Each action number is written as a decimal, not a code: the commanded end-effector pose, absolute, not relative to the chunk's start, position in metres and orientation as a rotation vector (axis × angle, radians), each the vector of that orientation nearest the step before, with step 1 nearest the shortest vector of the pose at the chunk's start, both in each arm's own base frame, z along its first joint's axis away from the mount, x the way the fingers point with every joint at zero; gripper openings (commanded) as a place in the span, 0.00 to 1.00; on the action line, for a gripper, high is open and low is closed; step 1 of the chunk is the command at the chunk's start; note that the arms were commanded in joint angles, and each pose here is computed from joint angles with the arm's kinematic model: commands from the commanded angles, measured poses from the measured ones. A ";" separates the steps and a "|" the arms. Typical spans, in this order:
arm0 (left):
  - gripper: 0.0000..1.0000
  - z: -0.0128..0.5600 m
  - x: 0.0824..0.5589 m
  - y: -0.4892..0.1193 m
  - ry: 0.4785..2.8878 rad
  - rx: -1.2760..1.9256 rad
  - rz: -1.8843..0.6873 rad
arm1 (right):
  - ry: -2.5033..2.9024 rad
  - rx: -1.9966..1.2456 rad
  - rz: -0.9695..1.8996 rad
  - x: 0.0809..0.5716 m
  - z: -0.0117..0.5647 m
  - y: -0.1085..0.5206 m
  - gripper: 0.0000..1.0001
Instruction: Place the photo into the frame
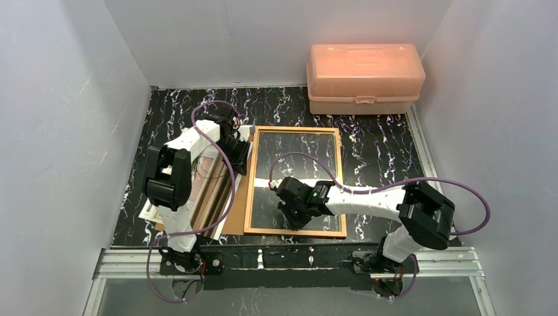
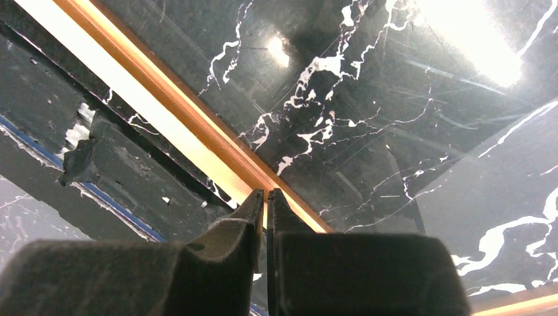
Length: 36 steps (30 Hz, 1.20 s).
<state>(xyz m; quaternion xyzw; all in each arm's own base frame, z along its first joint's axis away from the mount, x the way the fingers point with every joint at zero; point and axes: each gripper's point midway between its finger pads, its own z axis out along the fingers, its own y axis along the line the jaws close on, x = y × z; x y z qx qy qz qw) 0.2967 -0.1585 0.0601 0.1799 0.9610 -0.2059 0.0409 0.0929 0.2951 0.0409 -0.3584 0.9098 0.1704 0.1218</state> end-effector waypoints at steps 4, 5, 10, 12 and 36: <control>0.14 0.074 0.297 -0.157 2.920 0.552 -0.632 | 2.621 -1.102 0.463 0.098 0.035 0.298 0.14; 0.14 0.074 0.297 -0.158 2.921 0.552 -0.634 | 2.619 -1.101 0.446 0.100 0.034 0.297 0.14; 0.14 0.074 0.299 -0.158 2.921 0.551 -0.632 | 2.584 -1.079 0.414 0.109 0.037 0.299 0.14; 0.14 0.074 0.299 -0.158 2.922 0.547 -0.636 | 2.573 -1.064 0.414 0.111 0.039 0.300 0.14; 0.13 0.080 0.298 -0.155 2.907 0.548 -0.616 | 2.574 -1.084 0.356 0.108 0.023 0.289 0.12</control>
